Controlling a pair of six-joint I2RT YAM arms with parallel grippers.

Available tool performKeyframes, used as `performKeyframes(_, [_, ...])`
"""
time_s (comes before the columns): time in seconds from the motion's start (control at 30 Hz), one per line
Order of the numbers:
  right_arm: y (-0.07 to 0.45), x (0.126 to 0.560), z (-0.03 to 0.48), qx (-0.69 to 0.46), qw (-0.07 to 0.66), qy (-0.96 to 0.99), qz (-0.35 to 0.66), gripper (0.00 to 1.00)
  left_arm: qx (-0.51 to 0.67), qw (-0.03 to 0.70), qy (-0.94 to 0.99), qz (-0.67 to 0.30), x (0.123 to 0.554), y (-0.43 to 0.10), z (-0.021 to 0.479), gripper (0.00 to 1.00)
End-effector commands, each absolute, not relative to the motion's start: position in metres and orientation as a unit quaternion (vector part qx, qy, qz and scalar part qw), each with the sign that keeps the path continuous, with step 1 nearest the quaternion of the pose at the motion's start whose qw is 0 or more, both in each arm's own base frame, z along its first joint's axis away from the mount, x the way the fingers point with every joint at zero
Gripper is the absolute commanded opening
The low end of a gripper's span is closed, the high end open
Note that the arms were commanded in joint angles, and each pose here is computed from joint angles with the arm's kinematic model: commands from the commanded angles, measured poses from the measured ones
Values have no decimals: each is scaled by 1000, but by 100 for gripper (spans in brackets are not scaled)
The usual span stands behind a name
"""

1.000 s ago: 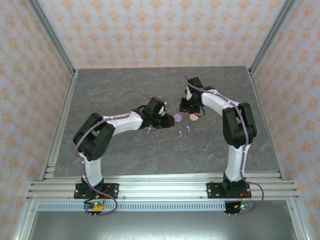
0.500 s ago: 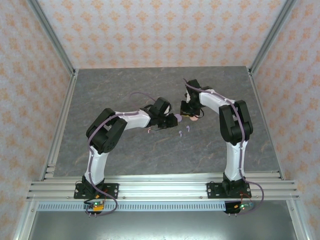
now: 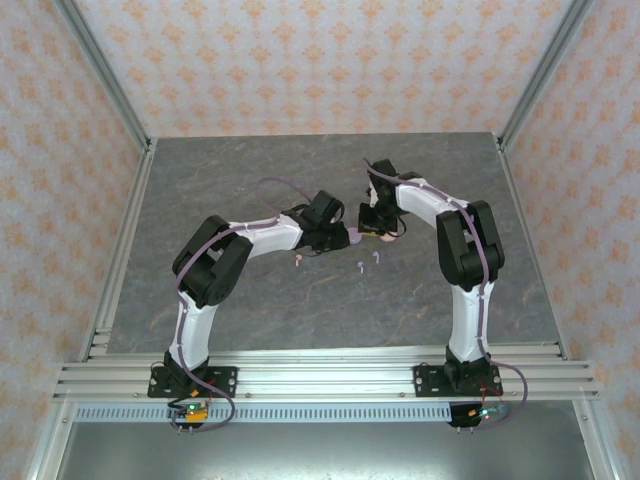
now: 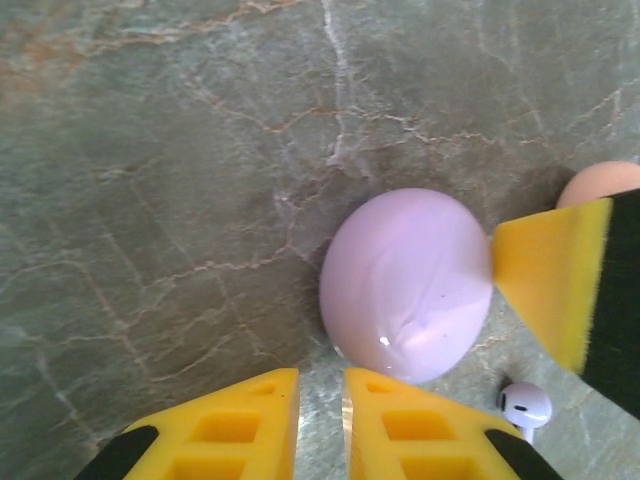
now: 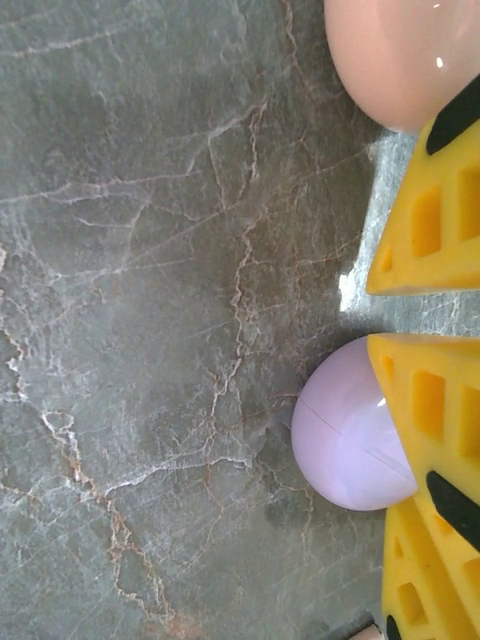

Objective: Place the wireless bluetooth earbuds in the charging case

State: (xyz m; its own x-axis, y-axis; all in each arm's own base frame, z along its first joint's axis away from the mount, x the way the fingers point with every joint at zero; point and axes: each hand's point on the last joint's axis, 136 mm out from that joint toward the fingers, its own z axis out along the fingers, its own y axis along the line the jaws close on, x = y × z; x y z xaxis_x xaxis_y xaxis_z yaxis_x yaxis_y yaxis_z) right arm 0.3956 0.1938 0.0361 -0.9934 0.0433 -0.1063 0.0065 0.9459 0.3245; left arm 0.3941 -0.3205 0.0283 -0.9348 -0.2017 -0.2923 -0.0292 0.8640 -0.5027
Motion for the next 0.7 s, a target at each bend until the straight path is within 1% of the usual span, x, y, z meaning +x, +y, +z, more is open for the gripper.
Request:
performKeyframes(0.0, [197, 386, 32, 7, 31, 986, 166, 19, -73, 175, 957, -221, 399, -311, 24, 20])
performKeyframes(0.27, [205, 376, 34, -4, 19, 983, 181, 19, -100, 185, 959, -192, 408, -288, 22, 20])
performKeyframes(0.43, [206, 374, 39, -6, 19, 983, 185, 19, -106, 188, 957, -195, 413, -282, 25, 21])
performKeyframes(0.67, [205, 377, 58, -5, 41, 981, 188, 19, -97, 193, 953, -211, 416, -281, 39, 23])
